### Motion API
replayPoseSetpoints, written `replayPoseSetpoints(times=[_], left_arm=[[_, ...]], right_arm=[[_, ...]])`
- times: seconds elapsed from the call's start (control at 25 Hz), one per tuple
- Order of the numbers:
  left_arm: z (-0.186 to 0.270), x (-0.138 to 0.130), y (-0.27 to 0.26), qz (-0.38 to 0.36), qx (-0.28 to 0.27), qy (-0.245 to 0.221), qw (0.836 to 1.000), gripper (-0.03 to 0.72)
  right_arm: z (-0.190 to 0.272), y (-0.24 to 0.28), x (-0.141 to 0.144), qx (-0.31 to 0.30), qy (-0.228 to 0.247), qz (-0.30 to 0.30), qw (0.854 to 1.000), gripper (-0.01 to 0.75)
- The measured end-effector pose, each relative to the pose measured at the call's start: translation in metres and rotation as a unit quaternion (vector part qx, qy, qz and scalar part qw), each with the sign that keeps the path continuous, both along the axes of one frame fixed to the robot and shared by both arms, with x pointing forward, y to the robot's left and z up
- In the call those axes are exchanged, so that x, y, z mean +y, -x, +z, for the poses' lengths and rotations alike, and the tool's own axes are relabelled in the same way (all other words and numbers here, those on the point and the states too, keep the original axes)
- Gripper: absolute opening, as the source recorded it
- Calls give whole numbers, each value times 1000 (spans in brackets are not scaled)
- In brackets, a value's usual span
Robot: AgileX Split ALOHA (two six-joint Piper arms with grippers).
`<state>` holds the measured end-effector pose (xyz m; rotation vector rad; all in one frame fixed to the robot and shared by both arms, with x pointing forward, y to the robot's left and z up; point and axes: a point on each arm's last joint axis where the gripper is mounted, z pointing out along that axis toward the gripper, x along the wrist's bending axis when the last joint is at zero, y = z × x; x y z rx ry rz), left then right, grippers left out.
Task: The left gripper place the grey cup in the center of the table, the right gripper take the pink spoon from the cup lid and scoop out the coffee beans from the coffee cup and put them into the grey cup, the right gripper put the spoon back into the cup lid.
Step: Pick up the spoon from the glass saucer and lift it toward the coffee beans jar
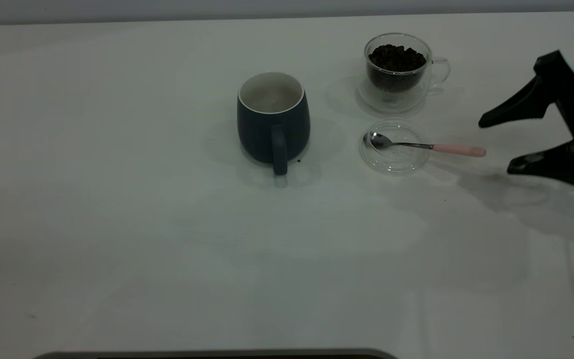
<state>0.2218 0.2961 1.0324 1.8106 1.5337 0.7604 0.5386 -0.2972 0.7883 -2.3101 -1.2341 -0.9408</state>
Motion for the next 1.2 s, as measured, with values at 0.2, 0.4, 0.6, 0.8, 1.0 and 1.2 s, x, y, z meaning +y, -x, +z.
replayPoseSetpoints(times=[0.2, 0.4, 0.6, 0.8, 1.0, 1.2], left_arm=[[0, 0, 0, 0, 0, 0, 1000, 565], [0, 0, 0, 0, 0, 0, 1000, 565], [0, 0, 0, 0, 0, 0, 1000, 565], [0, 0, 0, 0, 0, 0, 1000, 565], [0, 0, 0, 0, 0, 0, 1000, 565], [0, 0, 0, 0, 0, 0, 1000, 565]], right_arm=[[-17, -3, 4, 2, -33, 11, 999, 693], [-29, -13, 5, -7, -52, 16, 999, 691], [-39, -21, 5, -18, -58, 26, 998, 684], [-51, -29, 9, -30, -73, 39, 996, 665], [-54, -34, 11, -41, -76, 46, 995, 622], [-52, -40, 11, -52, -79, 48, 994, 547]])
